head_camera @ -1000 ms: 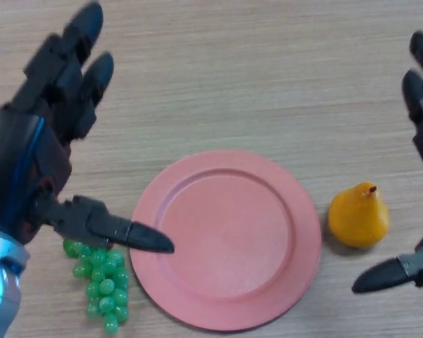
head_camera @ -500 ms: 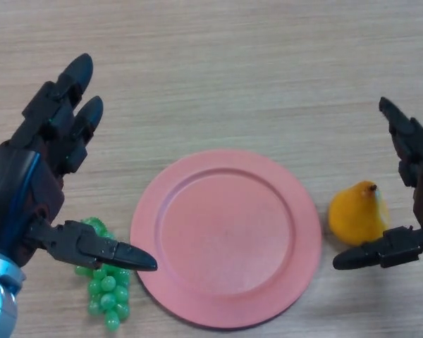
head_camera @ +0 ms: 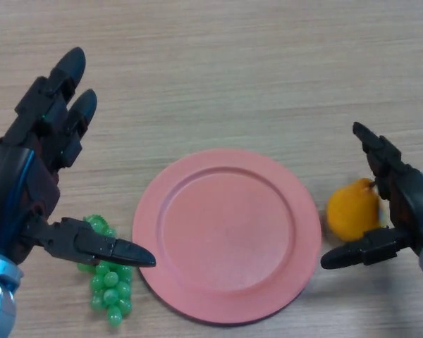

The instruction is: Pick up the yellow pear and place it on the plate

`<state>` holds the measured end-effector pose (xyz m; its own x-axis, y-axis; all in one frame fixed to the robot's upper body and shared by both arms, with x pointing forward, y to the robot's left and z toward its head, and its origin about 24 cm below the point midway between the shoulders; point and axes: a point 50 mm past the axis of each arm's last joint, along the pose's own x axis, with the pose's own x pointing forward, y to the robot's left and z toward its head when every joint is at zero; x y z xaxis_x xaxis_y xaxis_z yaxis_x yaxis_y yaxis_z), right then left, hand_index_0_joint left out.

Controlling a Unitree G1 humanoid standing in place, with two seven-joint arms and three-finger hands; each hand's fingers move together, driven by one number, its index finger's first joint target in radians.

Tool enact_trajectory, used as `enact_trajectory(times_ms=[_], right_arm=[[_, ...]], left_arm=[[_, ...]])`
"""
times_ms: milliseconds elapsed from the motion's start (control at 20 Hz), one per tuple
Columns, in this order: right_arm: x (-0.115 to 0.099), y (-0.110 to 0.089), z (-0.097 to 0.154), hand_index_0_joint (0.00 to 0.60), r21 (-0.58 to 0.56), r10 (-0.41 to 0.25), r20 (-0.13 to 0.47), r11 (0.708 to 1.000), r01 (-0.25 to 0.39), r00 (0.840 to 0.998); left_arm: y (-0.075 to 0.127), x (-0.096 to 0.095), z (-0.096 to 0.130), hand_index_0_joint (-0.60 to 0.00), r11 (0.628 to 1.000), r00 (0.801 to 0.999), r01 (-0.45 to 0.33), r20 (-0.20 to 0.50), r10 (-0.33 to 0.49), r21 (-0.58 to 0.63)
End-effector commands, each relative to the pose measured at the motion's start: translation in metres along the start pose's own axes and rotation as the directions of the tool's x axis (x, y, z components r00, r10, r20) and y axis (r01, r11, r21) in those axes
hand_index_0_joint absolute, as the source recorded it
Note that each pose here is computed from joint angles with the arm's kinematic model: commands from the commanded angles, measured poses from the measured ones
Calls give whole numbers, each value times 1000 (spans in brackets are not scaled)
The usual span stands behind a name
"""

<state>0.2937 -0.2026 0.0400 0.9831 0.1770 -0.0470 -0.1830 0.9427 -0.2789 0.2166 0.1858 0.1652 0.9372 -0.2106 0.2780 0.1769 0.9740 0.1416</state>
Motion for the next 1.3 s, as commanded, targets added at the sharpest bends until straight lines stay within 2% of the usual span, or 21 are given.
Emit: enact_trajectory(times_ms=[50, 100, 150, 200, 250, 300, 350, 400, 550, 650, 750, 800, 850, 950, 1050, 1200, 1300], right_arm=[[11, -18, 33, 0, 16, -57, 169, 998, 55, 984], [14, -20, 29, 0, 3, -77, 152, 997, 77, 985], [15, -20, 28, 98, 1, -80, 152, 997, 81, 985], [15, -20, 26, 250, -7, -88, 147, 996, 90, 985], [16, -21, 24, 349, -18, -100, 139, 994, 104, 985], [17, -23, 19, 500, -66, -127, 129, 988, 137, 983], [19, -26, 15, 581, -184, -148, 146, 967, 174, 978], [21, -29, 14, 600, -250, -165, 158, 947, 201, 974], [18, -30, 19, 600, -244, -172, 156, 948, 206, 973], [15, -29, 26, 600, -212, -169, 152, 957, 199, 974], [12, -26, 40, 600, -118, -169, 148, 975, 187, 974], [9, -21, 47, 600, -29, -156, 125, 987, 161, 980], [10, -16, 56, 600, -43, -140, 153, 988, 148, 978], [10, 0, 71, 600, -22, -115, 183, 992, 121, 976], [10, 23, 80, 600, 5, -68, 195, 998, 69, 978], [11, 56, 82, 600, 33, -5, 216, 999, -2, 976], [10, 70, 80, 600, 77, 31, 233, 996, -50, 972]], left_arm=[[12, -4, 30, 0, 994, 984, -52, 177, 35, 93], [14, -5, 29, 0, 993, 982, -64, 182, 45, 101], [15, -5, 29, 0, 993, 982, -65, 182, 46, 101], [15, -5, 29, 0, 992, 982, -69, 183, 49, 101], [16, -5, 28, 0, 992, 981, -72, 185, 53, 101], [18, -5, 27, 0, 992, 981, -79, 186, 59, 101], [19, -5, 27, 0, 991, 981, -81, 186, 61, 105], [19, -4, 26, 0, 990, 980, -83, 188, 61, 111], [20, -5, 24, 0, 990, 979, -90, 193, 68, 111], [21, -5, 25, 0, 990, 980, -85, 189, 64, 108], [21, -5, 26, 0, 992, 983, -74, 177, 55, 102], [22, -5, 26, 0, 993, 983, -73, 173, 55, 95], [22, -5, 25, 0, 993, 983, -70, 175, 53, 93], [22, -6, 25, 0, 994, 983, -66, 174, 51, 82], [20, -5, 26, 0, 995, 985, -50, 170, 36, 81], [17, -3, 26, 0, 995, 984, -36, 177, 20, 88], [17, -3, 26, 0, 997, 983, -41, 182, 28, 68]])
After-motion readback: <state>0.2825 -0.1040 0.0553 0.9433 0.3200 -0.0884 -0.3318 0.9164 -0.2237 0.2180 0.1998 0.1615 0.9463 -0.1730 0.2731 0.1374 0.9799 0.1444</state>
